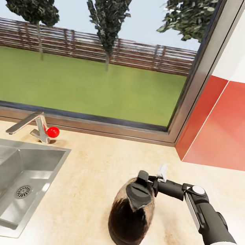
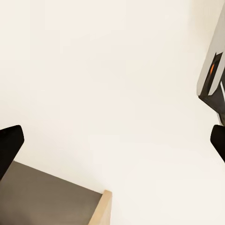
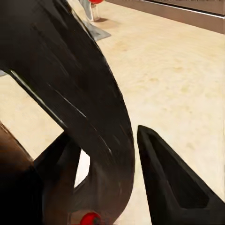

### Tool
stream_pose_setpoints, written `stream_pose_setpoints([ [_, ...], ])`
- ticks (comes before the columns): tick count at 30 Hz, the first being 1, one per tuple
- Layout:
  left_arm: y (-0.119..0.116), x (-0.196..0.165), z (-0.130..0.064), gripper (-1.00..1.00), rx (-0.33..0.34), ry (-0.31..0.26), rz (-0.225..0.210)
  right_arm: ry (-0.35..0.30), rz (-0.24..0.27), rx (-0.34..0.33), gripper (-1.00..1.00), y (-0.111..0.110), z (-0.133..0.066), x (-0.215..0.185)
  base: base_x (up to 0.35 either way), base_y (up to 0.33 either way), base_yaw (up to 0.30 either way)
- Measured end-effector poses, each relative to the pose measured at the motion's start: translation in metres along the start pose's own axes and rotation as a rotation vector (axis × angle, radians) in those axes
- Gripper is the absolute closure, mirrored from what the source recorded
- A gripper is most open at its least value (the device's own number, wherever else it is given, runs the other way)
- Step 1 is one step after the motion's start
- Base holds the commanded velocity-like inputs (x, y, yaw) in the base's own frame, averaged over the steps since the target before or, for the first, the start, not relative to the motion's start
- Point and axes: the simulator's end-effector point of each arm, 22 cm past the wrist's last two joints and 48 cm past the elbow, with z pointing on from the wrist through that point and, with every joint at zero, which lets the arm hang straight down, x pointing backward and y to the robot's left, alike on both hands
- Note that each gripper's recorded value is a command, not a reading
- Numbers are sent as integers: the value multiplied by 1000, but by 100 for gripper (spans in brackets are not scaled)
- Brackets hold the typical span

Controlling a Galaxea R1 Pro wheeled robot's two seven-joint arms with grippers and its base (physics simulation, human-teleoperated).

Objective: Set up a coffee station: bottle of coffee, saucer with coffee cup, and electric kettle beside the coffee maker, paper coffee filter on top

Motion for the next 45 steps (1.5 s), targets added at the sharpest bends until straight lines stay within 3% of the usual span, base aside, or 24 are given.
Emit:
stream_pose_setpoints([
  [34,-1,0,0,-100,3,0,1,-8,5,6,100,-1,1,-3,0,0,0],
  [42,-2,0,0,-100,3,0,2,-57,-52,49,100,-2,4,-38,0,0,0],
  [45,-2,0,0,-100,3,0,2,-50,-35,63,100,-2,4,-47,0,0,0],
])
